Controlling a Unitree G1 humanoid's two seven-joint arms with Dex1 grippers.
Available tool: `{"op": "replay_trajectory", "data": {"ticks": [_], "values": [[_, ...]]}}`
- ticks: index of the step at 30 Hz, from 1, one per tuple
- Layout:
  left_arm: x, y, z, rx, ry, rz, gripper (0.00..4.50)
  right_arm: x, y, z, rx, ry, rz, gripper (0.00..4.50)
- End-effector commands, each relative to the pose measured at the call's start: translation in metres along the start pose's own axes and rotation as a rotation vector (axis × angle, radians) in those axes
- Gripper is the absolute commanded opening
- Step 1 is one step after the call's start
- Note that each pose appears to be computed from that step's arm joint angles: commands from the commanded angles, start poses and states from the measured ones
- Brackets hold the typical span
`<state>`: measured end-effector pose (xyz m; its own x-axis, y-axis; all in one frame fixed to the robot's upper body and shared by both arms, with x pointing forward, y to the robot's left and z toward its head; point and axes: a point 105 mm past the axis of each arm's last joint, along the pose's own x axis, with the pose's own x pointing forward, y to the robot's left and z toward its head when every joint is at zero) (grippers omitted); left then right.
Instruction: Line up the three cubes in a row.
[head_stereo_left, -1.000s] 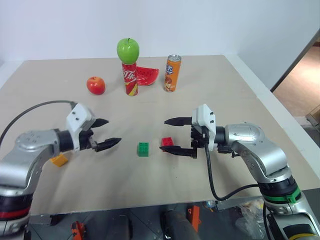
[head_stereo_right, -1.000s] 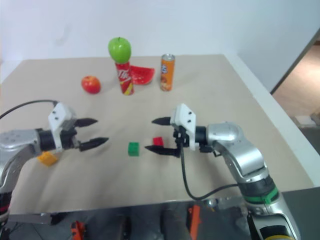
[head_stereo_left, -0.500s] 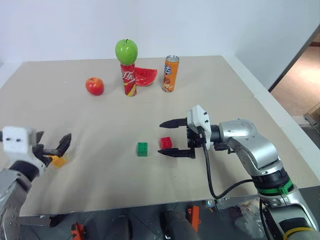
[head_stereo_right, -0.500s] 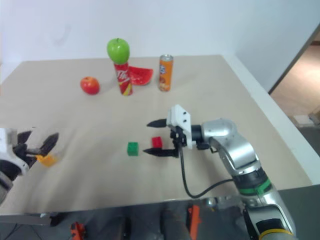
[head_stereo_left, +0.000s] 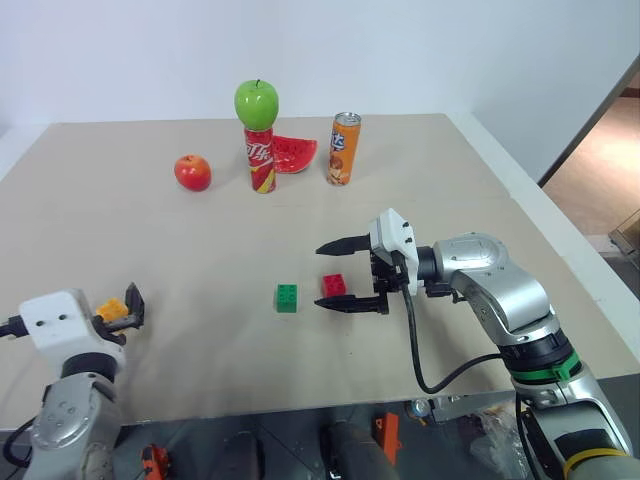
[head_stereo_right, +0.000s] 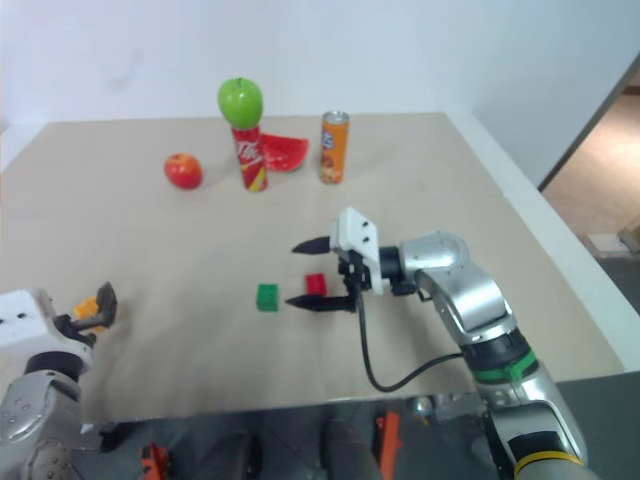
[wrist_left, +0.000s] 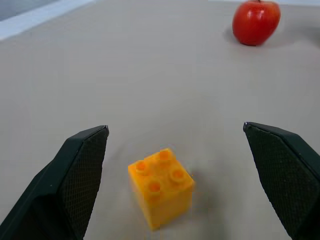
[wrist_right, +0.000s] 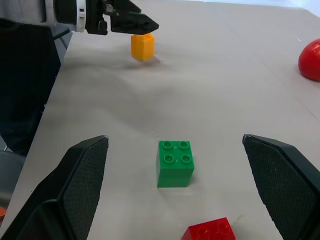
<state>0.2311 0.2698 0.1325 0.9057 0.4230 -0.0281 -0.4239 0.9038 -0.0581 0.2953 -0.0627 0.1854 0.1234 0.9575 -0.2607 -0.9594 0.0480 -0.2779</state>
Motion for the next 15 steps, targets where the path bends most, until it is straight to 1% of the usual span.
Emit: {"op": "replay_trajectory", "data": {"ticks": [1, 5, 10, 15], "values": [[-0.002, 0.003, 0.009, 0.013, -0.049, 0.051, 4.47, -0.002, -0.002, 0.007, -0.035, -0.008, -0.006, 4.5], [-0.001, 0.009, 0.004, -0.012, -0.037, 0.122, 4.47, -0.002, 0.002, 0.006, -0.014, -0.031, 0.006, 4.5], [0.0, 0.011, -0.005, -0.049, -0.005, 0.16, 4.47, 0.001, 0.013, 0.014, -0.006, -0.115, 0.084, 4.5], [0.003, 0.006, -0.009, -0.037, 0.005, 0.136, 4.47, 0.004, 0.018, 0.019, -0.064, -0.126, 0.134, 4.5]]}}
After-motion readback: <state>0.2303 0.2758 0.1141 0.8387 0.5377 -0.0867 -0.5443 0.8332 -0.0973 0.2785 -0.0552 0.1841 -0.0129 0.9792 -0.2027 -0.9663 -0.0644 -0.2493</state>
